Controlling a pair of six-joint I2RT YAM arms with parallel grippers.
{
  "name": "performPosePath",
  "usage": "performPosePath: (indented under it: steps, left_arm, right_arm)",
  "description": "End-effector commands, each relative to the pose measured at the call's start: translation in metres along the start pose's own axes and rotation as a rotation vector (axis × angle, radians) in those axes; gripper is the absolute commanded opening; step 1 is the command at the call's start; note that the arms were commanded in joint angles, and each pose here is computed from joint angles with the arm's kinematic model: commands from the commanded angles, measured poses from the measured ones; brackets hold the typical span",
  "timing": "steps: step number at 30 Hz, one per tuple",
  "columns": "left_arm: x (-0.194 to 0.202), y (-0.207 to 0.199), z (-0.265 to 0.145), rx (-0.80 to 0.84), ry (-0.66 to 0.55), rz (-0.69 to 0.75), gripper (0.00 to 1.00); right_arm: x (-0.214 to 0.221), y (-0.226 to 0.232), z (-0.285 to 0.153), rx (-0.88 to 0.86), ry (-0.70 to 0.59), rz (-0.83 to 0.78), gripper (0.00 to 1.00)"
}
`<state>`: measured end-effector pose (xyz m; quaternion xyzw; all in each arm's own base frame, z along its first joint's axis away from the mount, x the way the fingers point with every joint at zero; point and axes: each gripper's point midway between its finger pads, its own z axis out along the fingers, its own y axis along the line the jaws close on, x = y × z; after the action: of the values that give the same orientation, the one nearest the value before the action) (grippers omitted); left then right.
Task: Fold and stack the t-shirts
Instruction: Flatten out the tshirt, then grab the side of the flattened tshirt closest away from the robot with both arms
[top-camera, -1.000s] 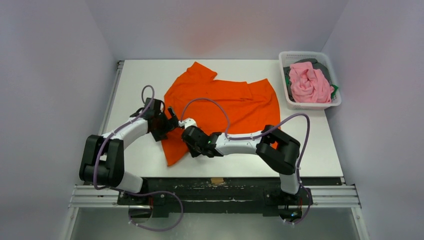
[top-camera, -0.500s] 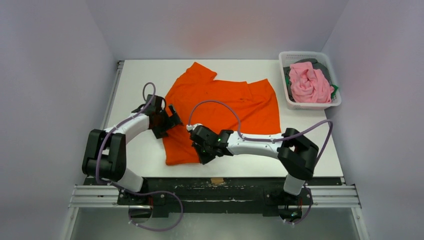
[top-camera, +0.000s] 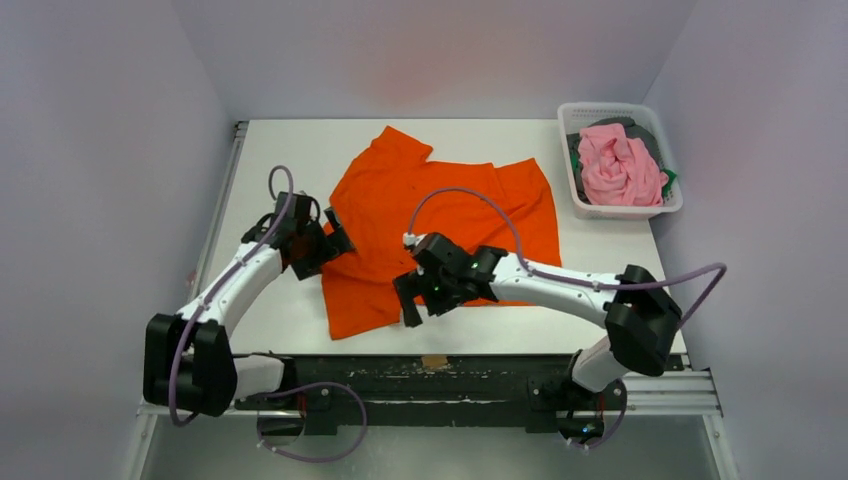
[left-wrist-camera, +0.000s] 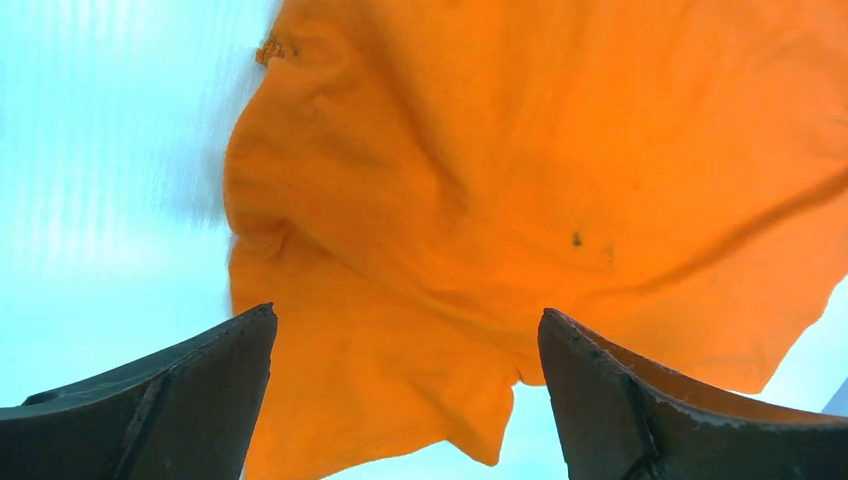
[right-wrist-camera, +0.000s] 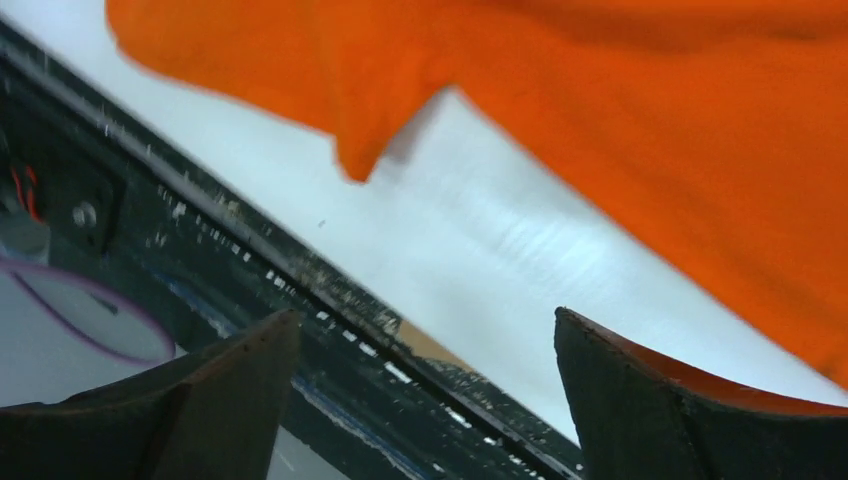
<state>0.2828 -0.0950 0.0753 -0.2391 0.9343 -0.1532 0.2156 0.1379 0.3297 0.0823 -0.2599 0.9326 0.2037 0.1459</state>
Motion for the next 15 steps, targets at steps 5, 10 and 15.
performPosePath:
  steps: [5, 10, 15]
  left_arm:
    - [0.033, 0.008, -0.030, -0.006, 0.002, 0.069, 1.00]
    - [0.084, 0.045, -0.039, -0.138, 0.048, 0.113, 1.00]
    - [0.123, 0.071, -0.039, -0.156, 0.109, 0.051, 0.95]
  right_arm:
    - [-0.026, -0.142, -0.052, 0.298, -0.248, 0.411, 0.99]
    - [0.009, -0.222, -0.107, 0.601, -0.422, 0.657, 0.99]
    - [0.040, -0.252, -0.138, 0.723, -0.542, 0.769, 0.99]
